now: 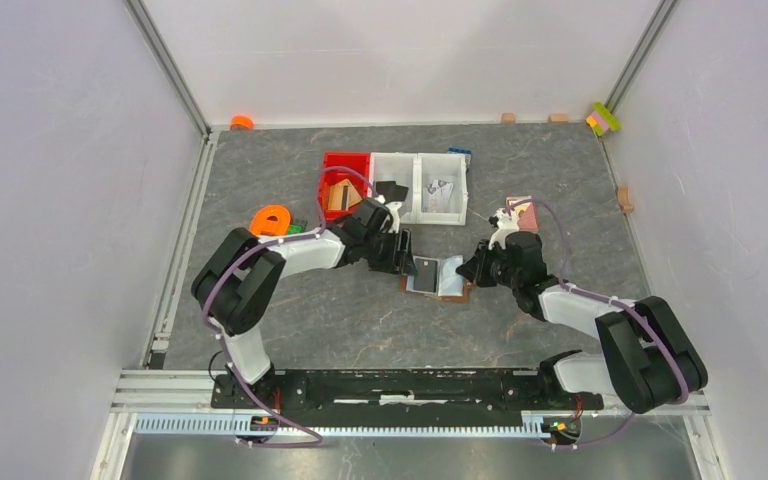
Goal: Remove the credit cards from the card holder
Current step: Remove the credit card from the card holder.
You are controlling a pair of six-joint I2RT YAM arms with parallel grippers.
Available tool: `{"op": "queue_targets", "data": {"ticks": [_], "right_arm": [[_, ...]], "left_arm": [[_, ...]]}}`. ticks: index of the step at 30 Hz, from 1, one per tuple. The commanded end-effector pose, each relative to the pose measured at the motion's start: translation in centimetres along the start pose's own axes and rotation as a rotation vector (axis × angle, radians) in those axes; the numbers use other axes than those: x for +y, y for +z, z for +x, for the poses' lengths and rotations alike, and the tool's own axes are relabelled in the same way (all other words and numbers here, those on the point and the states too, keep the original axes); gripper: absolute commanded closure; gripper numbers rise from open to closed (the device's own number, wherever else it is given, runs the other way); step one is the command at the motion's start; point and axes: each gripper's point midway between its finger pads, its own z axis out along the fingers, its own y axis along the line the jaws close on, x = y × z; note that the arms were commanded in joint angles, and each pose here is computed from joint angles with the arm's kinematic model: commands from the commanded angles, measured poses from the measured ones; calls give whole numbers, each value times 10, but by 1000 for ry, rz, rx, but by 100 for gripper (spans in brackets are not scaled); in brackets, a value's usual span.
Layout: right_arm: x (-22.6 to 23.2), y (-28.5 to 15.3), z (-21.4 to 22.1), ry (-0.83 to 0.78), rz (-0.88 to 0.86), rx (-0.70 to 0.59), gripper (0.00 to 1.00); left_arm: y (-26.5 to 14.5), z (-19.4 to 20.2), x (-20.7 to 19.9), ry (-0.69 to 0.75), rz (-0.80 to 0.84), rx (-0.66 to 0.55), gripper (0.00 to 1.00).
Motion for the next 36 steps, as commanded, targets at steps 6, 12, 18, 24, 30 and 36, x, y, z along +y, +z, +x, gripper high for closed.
{"op": "queue_targets", "data": {"ticks": [6, 12, 18, 24, 30, 36], "right_arm": [[1, 5, 1, -17, -6, 16, 100], [2, 5, 2, -20, -8, 16, 100], [9, 10, 6, -30, -34, 34, 100], [11, 9, 4, -46, -33, 32, 99], [14, 8, 2, -51, -45, 23, 99], [15, 6, -1, -54, -47, 13, 98]], "left_arm": [[-8, -8, -8, -115, 156, -34, 31], [3, 4, -24, -168, 281, 42, 41], [0, 1, -39, -146, 365, 28, 46], [-3, -5, -47, -104, 418, -14, 46], [-12, -12, -53, -115, 438, -56, 93], [-26, -20, -56, -68, 431, -125, 98]]}}
